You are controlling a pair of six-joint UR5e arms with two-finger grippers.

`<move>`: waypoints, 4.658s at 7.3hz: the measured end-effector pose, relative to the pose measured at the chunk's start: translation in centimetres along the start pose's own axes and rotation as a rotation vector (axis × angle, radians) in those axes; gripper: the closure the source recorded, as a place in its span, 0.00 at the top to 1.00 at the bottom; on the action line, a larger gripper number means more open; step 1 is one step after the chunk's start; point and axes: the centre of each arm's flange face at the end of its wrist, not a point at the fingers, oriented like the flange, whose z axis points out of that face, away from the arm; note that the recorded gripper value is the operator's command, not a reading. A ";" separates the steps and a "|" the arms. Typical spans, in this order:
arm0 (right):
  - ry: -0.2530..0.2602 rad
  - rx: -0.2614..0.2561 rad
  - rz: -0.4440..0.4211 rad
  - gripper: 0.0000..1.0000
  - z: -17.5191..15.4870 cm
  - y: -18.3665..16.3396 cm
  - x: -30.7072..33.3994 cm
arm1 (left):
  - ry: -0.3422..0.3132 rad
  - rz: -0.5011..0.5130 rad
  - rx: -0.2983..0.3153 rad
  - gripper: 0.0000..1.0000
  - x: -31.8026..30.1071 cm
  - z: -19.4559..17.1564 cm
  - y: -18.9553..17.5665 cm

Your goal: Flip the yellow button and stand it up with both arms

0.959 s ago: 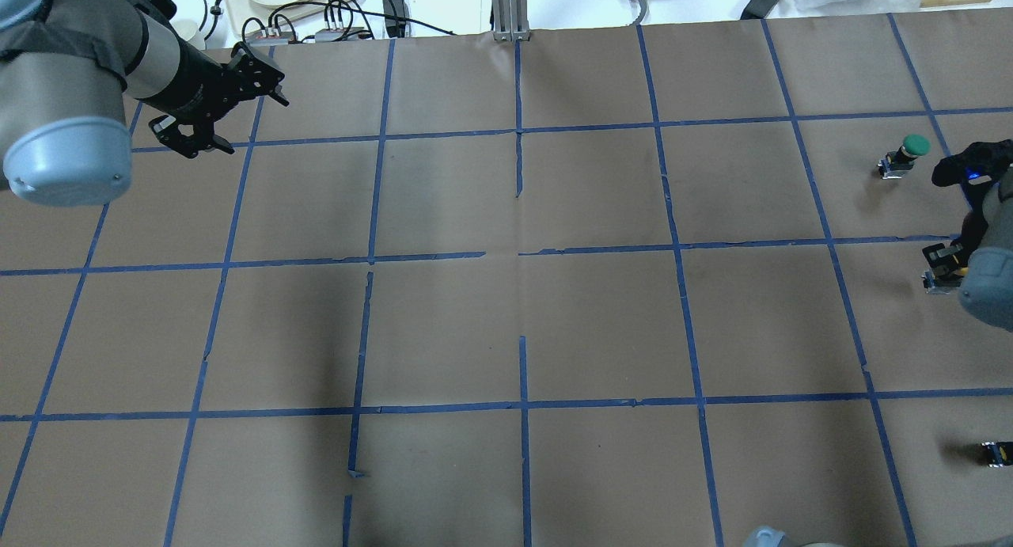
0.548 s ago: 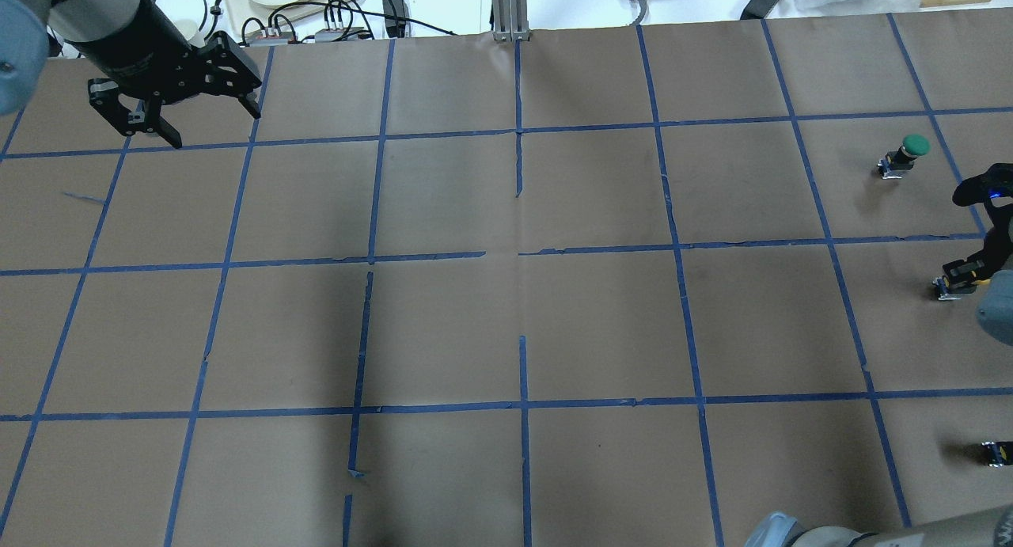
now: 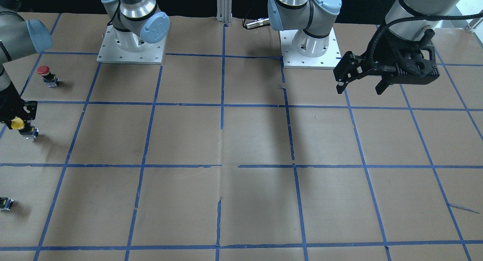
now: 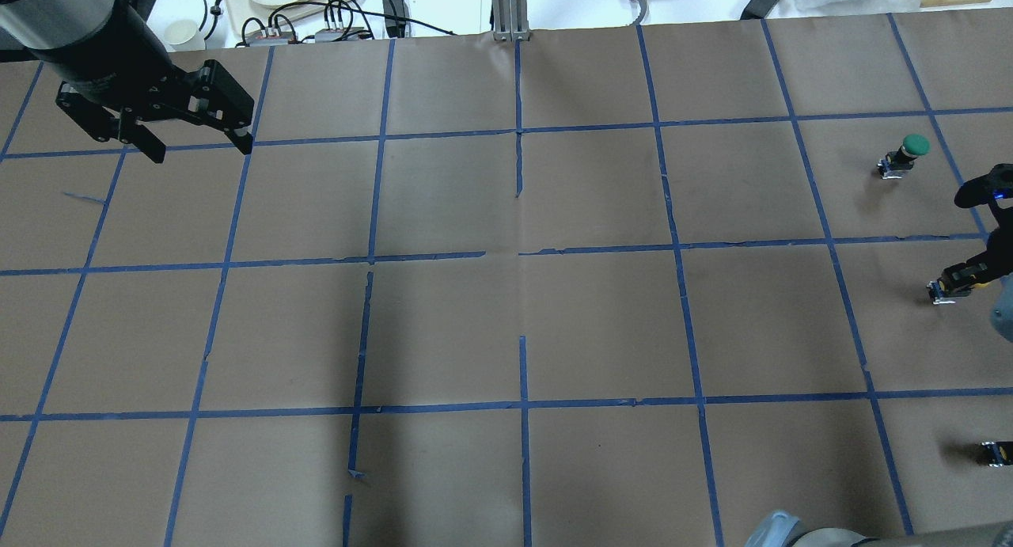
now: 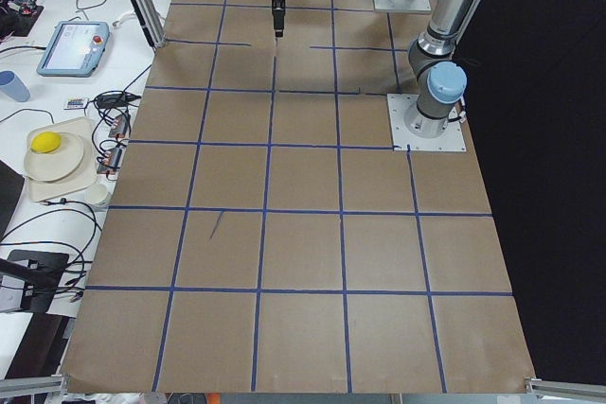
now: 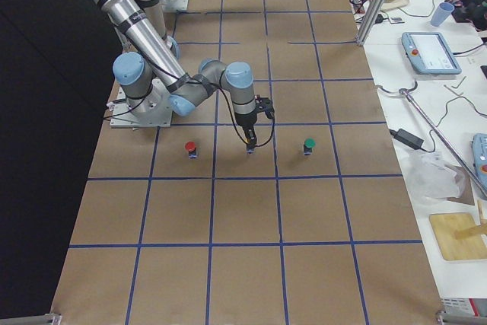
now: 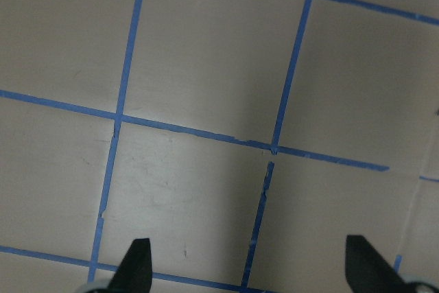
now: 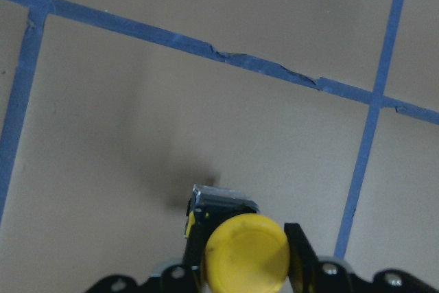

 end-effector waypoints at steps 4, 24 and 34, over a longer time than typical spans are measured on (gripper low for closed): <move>-0.014 0.008 0.003 0.99 0.2 -0.2 -0.1 | -0.004 0.027 0.013 1.00 -0.1 -0.3 -0.4; -0.181 -0.137 0.346 1.00 -32.7 -20.9 -23.3 | 0.036 -0.063 0.038 1.00 5.0 -1.0 0.0; -0.170 -0.154 0.334 1.00 -32.3 -21.3 -24.5 | 0.048 -0.067 0.040 1.00 5.0 -1.0 -0.1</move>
